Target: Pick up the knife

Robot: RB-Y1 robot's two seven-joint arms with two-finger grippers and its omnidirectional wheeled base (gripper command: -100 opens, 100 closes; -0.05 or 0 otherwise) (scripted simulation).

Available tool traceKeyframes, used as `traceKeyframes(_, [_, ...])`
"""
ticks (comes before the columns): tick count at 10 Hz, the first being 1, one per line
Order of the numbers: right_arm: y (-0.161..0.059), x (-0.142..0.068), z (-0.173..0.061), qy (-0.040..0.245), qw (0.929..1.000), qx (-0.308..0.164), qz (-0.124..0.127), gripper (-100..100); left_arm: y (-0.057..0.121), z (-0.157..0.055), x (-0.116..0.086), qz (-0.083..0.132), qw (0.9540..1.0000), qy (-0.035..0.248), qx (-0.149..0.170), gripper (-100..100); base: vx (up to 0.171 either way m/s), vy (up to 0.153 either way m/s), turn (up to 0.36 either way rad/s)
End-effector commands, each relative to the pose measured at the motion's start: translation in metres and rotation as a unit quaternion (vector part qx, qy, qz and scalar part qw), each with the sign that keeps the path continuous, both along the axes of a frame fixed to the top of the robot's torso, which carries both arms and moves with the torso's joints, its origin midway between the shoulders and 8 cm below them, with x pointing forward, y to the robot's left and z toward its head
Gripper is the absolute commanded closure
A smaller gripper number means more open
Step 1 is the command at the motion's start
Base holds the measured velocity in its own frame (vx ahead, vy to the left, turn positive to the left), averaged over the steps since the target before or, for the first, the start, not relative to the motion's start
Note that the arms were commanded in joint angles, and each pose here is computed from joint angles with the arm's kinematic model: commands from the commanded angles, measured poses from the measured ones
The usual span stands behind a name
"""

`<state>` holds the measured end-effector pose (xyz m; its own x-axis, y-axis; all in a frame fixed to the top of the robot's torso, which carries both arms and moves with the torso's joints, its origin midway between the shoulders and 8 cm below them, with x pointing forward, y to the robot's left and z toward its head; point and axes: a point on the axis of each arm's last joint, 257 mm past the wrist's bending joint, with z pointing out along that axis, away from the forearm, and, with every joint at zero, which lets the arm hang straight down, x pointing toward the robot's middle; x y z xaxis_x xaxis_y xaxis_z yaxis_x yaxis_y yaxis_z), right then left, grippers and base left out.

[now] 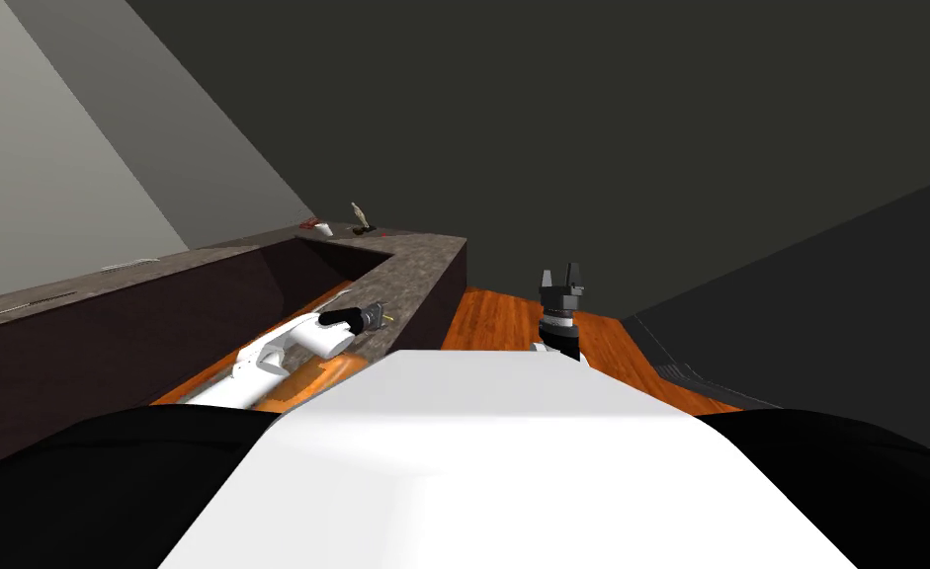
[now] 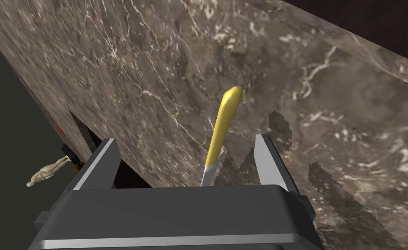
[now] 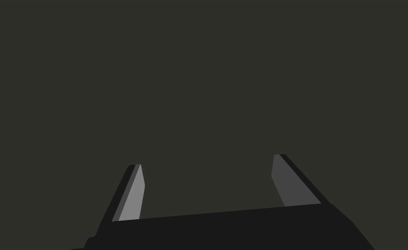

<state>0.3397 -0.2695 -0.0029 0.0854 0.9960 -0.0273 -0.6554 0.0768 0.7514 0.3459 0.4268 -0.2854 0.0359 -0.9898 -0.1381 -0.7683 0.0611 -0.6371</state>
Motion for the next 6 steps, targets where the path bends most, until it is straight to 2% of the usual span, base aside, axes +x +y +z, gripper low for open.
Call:
traceKeyframes(1, [0.000, 0.000, 0.000, 0.000, 1.0000, 0.000, 0.000, 0, 0.008, -0.005, -0.007, 0.002, 0.9995, 0.027, 0.014, -100, -0.045, 0.135, -0.184])
traceKeyframes(6, [0.000, 0.000, 0.000, 0.000, 1.0000, 0.000, 0.000, 0, 0.029, -0.011, -0.017, 0.004, 0.9952, 0.084, 0.051, -100, -0.050, 0.126, -0.205])
